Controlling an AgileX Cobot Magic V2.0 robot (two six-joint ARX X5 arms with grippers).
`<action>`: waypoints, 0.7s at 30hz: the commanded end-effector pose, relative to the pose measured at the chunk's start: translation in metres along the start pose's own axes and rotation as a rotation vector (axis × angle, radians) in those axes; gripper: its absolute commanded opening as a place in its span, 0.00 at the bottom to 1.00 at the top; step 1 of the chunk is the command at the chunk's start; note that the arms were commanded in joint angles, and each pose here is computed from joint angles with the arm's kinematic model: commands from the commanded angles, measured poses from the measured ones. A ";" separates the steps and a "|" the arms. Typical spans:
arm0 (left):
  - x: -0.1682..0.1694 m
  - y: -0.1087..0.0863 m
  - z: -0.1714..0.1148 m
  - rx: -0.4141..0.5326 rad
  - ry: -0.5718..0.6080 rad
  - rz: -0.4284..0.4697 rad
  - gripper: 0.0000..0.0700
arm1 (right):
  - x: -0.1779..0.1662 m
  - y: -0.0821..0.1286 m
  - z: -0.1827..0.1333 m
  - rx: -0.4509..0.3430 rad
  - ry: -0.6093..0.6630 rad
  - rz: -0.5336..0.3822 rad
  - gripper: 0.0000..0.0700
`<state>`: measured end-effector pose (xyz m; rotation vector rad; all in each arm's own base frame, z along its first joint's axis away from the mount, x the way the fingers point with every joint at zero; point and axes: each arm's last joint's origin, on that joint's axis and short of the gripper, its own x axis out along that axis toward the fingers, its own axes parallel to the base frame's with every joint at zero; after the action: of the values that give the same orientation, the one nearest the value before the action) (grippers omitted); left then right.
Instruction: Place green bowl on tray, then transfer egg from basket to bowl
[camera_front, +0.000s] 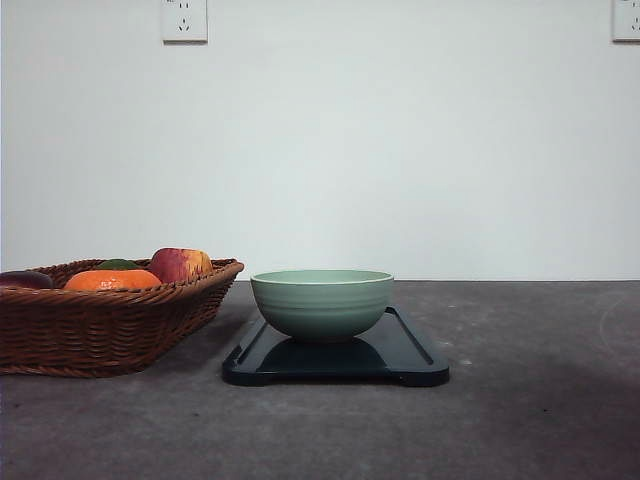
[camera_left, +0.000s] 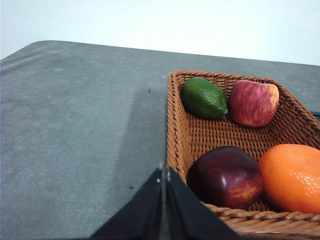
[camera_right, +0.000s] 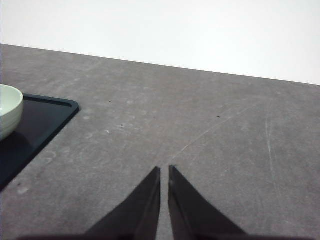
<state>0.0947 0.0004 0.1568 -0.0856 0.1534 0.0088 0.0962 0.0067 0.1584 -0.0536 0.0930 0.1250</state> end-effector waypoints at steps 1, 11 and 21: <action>0.002 0.001 -0.007 0.013 0.023 0.001 0.00 | 0.000 0.000 0.000 0.006 -0.008 0.003 0.03; 0.002 0.001 -0.007 0.013 0.023 0.001 0.00 | 0.000 0.000 0.000 0.006 -0.008 0.003 0.03; 0.002 0.001 -0.007 0.013 0.023 0.001 0.00 | 0.000 0.000 0.000 0.006 -0.008 0.003 0.03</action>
<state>0.0947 0.0004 0.1568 -0.0856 0.1534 0.0088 0.0962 0.0067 0.1584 -0.0536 0.0926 0.1250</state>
